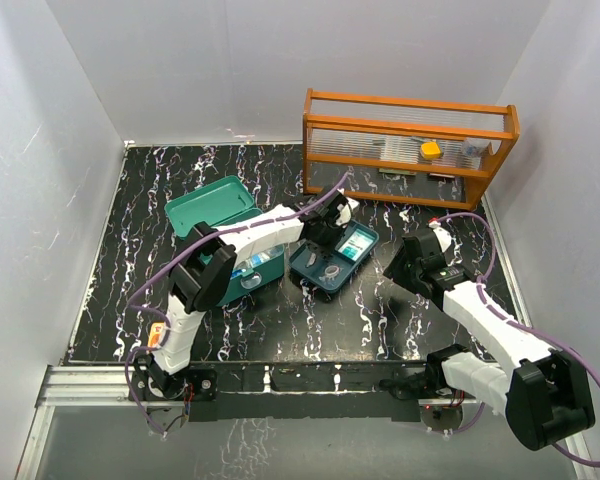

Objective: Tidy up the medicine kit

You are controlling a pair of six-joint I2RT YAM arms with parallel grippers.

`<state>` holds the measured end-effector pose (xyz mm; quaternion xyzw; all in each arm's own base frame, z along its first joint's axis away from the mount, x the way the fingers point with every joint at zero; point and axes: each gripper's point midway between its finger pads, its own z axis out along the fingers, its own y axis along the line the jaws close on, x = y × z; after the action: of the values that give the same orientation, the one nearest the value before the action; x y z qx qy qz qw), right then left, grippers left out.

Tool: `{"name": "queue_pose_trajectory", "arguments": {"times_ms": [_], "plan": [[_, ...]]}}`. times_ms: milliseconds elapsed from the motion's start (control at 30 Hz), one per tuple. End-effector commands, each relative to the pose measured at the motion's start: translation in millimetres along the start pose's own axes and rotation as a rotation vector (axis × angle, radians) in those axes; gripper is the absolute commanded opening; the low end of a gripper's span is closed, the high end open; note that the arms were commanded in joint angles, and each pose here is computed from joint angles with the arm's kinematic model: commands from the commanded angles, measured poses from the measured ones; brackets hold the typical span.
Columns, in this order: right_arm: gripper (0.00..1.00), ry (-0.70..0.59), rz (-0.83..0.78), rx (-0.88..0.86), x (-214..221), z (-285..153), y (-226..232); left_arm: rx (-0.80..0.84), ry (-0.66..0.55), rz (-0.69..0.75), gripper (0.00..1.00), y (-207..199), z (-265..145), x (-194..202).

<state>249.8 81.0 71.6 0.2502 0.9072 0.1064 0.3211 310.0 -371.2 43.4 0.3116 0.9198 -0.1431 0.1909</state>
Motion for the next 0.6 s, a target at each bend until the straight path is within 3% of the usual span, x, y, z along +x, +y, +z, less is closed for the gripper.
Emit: {"name": "queue_pose_trajectory", "arguments": {"times_ms": [0, 233, 567], "plan": [[0.39, -0.055, 0.031, -0.031, -12.6, -2.9, 7.2, 0.148, -0.122, 0.073, 0.00, -38.3, -76.3, -39.2], [0.39, -0.076, 0.054, -0.056, -18.1, -9.3, 12.7, 0.203, -0.187, 0.151, 0.00, -60.6, -122.5, -54.2], [0.40, -0.113, 0.078, -0.185, -40.8, -40.1, 44.5, 0.088, -0.241, 0.356, 0.00, -38.1, -187.9, -48.7]]}}
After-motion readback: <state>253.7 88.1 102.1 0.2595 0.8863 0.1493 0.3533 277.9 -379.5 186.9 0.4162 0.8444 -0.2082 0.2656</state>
